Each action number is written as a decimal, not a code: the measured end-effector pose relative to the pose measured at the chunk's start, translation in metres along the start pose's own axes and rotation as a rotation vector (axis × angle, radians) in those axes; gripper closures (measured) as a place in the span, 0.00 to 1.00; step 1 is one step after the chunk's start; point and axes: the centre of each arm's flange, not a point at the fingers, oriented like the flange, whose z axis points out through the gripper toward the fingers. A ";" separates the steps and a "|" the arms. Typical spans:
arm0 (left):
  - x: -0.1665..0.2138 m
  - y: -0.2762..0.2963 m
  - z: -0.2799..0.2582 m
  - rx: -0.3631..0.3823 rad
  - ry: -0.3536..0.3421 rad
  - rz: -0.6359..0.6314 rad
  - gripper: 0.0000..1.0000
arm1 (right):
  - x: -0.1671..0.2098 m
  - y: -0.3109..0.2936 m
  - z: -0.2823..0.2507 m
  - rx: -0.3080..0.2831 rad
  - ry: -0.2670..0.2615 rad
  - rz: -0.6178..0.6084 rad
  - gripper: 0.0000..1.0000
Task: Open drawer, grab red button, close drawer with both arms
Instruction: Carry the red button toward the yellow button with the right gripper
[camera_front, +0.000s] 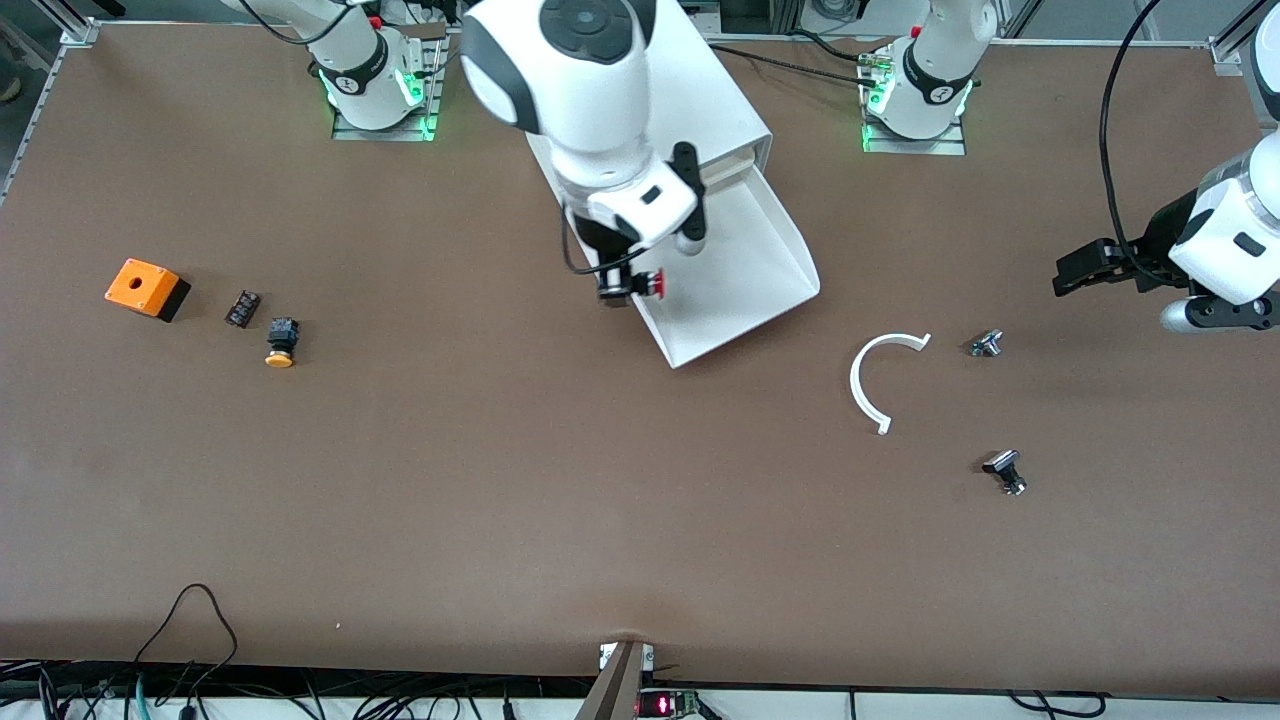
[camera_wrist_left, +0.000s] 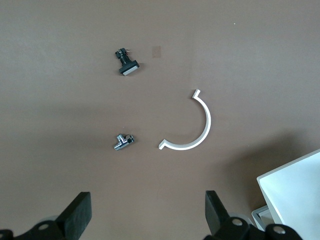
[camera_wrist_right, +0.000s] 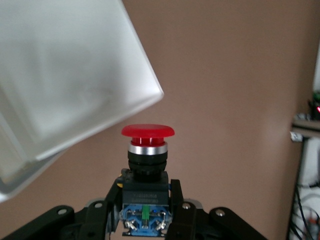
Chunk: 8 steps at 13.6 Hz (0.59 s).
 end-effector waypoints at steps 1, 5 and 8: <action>0.000 0.000 0.000 0.000 0.000 0.000 0.00 | -0.015 0.011 -0.002 -0.007 -0.010 0.032 0.59; 0.000 0.000 0.000 0.000 0.000 0.000 0.00 | -0.057 0.039 0.012 0.004 -0.045 0.119 0.59; 0.000 0.000 0.000 0.000 0.000 0.000 0.00 | -0.095 0.062 0.021 0.011 -0.062 0.196 0.59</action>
